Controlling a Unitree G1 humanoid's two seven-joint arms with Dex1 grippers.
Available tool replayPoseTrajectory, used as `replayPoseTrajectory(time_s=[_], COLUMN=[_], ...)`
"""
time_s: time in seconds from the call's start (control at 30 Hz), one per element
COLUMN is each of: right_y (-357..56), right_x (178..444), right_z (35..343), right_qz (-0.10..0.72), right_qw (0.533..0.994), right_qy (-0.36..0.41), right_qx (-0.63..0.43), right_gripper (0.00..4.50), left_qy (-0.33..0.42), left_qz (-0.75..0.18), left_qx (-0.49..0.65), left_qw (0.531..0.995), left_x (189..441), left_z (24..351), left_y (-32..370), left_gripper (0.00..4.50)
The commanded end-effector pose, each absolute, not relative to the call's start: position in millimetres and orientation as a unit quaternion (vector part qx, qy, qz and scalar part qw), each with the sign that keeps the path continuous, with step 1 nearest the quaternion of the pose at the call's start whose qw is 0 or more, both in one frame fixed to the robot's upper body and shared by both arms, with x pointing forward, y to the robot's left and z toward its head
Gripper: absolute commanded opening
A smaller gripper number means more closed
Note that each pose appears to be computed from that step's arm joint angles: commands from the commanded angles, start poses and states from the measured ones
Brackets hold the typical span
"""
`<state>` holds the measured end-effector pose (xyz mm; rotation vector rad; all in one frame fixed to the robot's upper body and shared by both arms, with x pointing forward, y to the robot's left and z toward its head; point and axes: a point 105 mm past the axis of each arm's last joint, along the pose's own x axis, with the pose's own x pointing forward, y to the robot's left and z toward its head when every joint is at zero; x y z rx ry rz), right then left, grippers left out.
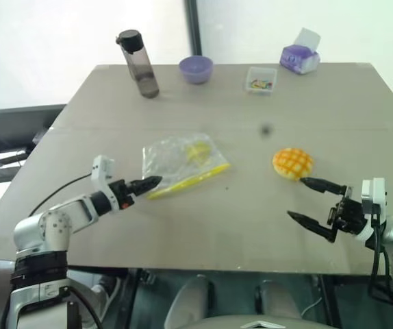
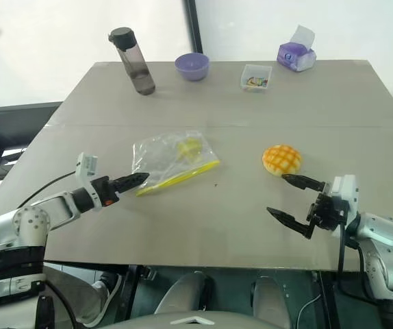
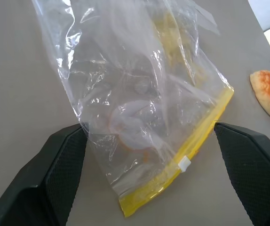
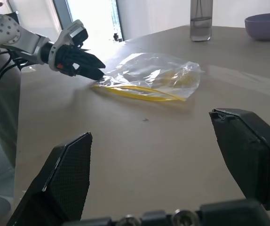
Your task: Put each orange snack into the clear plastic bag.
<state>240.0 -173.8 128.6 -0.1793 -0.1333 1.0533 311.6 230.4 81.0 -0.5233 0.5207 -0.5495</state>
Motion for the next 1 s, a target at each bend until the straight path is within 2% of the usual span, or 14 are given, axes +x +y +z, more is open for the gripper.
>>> replayPoseTrajectory(time_s=[0.03, 0.27, 0.33, 0.57, 0.7, 0.83, 1.0], right_y=[-171, -170, -170, -169, -170, -170, -171], right_x=[241, 239, 240, 240, 241, 243, 248], right_z=[137, 134, 134, 132, 131, 130, 127], right_qz=[0.5, 0.499, 0.498, 0.501, 0.5, 0.499, 0.488], right_qw=[0.858, 0.859, 0.859, 0.858, 0.858, 0.859, 0.864], right_qy=[-0.082, -0.076, -0.076, -0.072, -0.07, -0.07, -0.069], right_qx=[-0.091, -0.086, -0.086, -0.086, -0.088, -0.09, -0.105], right_gripper=[4.5, 4.5, 4.5, 4.5, 4.5, 4.5, 4.5], left_qy=[0.355, 0.336, 0.33, 0.271, 0.203, 0.141, 0.129], left_qz=[-0.275, -0.314, -0.325, -0.313, -0.328, -0.35, -0.365], left_qx=[-0.291, -0.3, -0.31, -0.356, -0.379, -0.416, -0.428], left_qw=[0.845, 0.836, 0.83, 0.838, 0.841, 0.827, 0.817], left_x=[289, 283, 281, 291, 296, 290, 283], left_z=[32, 38, 41, 49, 70, 95, 103], left_y=[205, 197, 194, 194, 189, 190, 184], left_gripper=[3.72, 0.68, 0.05, 0.05, 0.05, 0.05, 0.05])
